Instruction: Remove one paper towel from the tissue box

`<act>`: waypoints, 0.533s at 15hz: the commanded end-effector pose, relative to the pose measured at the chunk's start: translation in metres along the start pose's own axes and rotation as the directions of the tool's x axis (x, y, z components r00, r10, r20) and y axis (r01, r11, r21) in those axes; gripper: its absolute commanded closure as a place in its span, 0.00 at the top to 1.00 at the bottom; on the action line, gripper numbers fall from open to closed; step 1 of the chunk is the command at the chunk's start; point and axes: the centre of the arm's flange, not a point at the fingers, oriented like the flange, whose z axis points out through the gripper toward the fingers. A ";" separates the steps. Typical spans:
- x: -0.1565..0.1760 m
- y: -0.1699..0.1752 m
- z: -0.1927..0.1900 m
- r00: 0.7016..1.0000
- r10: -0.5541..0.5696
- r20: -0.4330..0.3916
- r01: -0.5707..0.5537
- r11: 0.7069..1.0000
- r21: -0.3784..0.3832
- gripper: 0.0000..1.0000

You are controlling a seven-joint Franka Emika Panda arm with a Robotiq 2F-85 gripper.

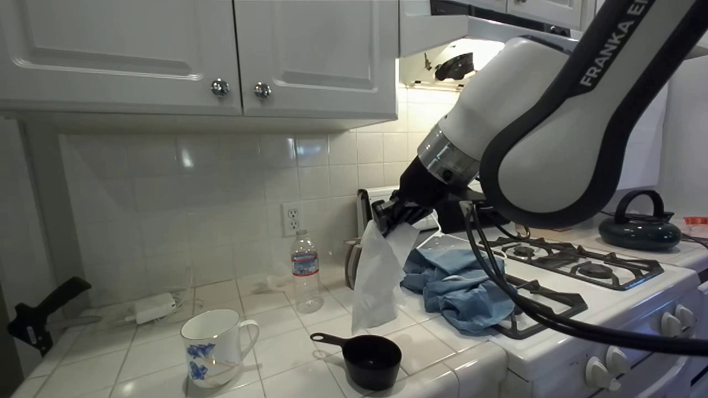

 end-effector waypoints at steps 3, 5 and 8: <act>0.001 -0.001 -0.001 1.000 -0.001 0.000 0.001 1.000 -0.001 0.01; 0.000 0.000 0.000 1.000 0.000 0.004 0.000 1.000 -0.002 0.00; -0.009 -0.011 0.011 0.996 0.011 0.087 -0.026 0.984 0.175 0.00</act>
